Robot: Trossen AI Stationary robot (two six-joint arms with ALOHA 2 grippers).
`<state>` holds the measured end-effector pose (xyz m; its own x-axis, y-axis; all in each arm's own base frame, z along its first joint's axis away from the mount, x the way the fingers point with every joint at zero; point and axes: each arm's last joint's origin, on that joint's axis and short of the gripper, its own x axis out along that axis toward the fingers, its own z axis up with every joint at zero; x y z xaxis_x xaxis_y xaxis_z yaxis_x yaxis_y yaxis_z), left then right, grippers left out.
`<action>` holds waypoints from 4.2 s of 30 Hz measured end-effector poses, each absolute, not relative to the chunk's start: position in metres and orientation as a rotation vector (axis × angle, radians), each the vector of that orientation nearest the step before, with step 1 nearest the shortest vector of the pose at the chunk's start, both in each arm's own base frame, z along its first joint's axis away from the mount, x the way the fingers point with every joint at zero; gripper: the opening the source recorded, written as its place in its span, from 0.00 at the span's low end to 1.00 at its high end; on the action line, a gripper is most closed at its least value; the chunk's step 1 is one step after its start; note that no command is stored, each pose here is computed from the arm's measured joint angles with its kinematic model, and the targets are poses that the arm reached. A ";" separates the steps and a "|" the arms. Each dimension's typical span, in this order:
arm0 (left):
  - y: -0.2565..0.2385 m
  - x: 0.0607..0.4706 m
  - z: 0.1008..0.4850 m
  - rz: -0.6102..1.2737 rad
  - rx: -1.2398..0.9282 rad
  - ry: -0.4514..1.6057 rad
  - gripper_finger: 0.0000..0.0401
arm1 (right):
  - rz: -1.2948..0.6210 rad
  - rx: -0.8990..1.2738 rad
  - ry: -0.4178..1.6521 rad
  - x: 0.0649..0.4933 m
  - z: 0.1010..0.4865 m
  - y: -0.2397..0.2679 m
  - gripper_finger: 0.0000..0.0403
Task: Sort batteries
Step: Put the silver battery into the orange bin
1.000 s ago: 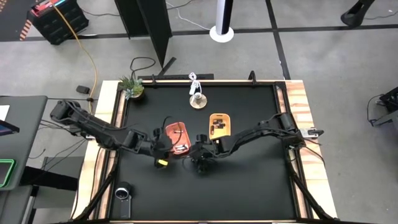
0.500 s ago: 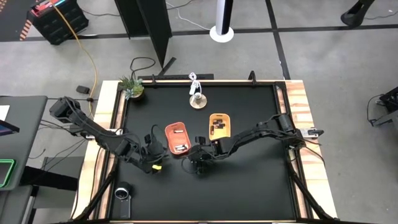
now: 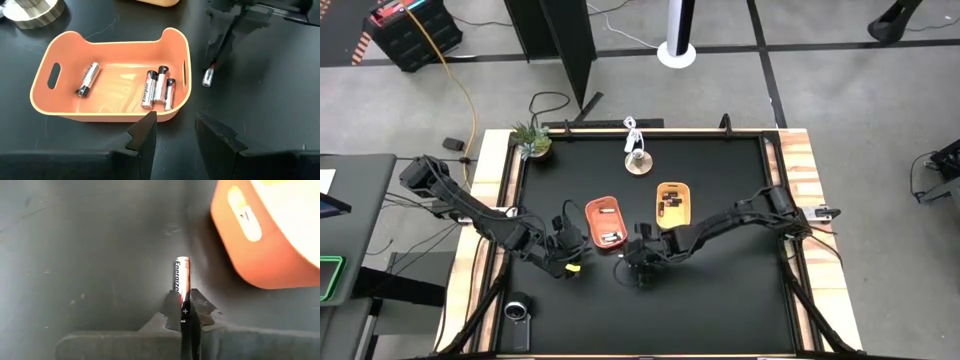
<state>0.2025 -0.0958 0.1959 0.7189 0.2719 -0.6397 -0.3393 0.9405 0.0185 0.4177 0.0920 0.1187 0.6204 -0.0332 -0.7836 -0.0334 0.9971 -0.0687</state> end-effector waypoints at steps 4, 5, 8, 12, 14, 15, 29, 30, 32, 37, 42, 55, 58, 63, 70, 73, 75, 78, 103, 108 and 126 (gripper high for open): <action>-0.096 0.203 0.197 0.337 -0.117 0.677 0.32 | 0.021 -0.088 0.892 0.420 0.124 0.101 0.02; -0.096 0.204 0.197 0.336 -0.116 0.676 0.32 | 0.028 -0.093 0.889 0.420 0.125 0.104 0.02; -0.097 0.203 0.197 0.331 -0.113 0.677 0.32 | 0.052 -0.117 0.888 0.424 0.133 0.112 0.02; -0.101 0.202 0.198 0.311 -0.109 0.668 0.32 | 0.070 -0.176 0.835 0.434 0.156 0.124 0.02; -0.102 0.204 0.199 0.297 -0.103 0.652 0.32 | 0.064 -0.233 0.815 0.439 0.169 0.127 0.02; -0.102 0.205 0.200 0.292 -0.102 0.643 0.32 | 0.062 -0.261 0.794 0.443 0.177 0.128 0.02; -0.117 0.207 0.188 0.152 -0.048 0.708 0.32 | -0.050 -0.325 0.839 0.462 0.213 0.075 0.02; -0.123 0.208 0.182 0.105 -0.019 0.707 0.32 | -0.042 -0.327 0.844 0.461 0.213 0.078 0.03; -0.137 0.212 0.172 -0.010 0.004 0.699 0.32 | -0.031 -0.329 0.840 0.460 0.213 0.083 0.06; -0.181 0.215 0.157 -0.173 0.096 0.631 0.32 | -0.029 -0.314 0.840 0.458 0.213 0.090 0.12; -0.212 0.219 0.138 -0.202 0.163 0.649 0.37 | -0.017 -0.298 0.847 0.455 0.212 0.102 0.13; -0.235 0.240 0.098 -0.113 0.130 0.796 0.51 | -0.010 -0.294 0.832 0.449 0.213 0.127 0.13; -0.232 0.242 0.096 -0.114 0.119 0.807 0.45 | -0.013 -0.288 0.831 0.449 0.213 0.127 0.13; -0.228 0.244 0.095 -0.128 0.107 0.841 0.29 | -0.013 -0.286 0.831 0.449 0.213 0.127 0.13; -0.222 0.248 0.094 -0.134 0.078 0.877 0.07 | -0.014 -0.287 0.832 0.449 0.213 0.127 0.13; -0.220 0.250 0.094 -0.138 0.061 0.895 0.07 | -0.013 -0.288 0.832 0.449 0.213 0.127 0.13; -0.218 0.251 0.094 -0.138 0.055 0.903 0.07 | -0.012 -0.291 0.832 0.449 0.213 0.127 0.13; -0.218 0.251 0.094 -0.147 0.064 0.903 0.07 | -0.016 -0.300 0.831 0.449 0.213 0.127 0.13; -0.178 0.251 0.142 -0.080 0.193 0.908 0.06 | -0.139 -0.391 0.746 0.417 0.278 0.126 0.13; -0.171 0.252 0.160 -0.097 0.201 0.860 0.06 | -0.141 -0.407 0.750 0.414 0.280 0.128 0.13; -0.078 0.264 0.220 0.096 0.277 0.775 0.06 | -0.175 -0.471 0.788 0.402 0.286 0.130 0.13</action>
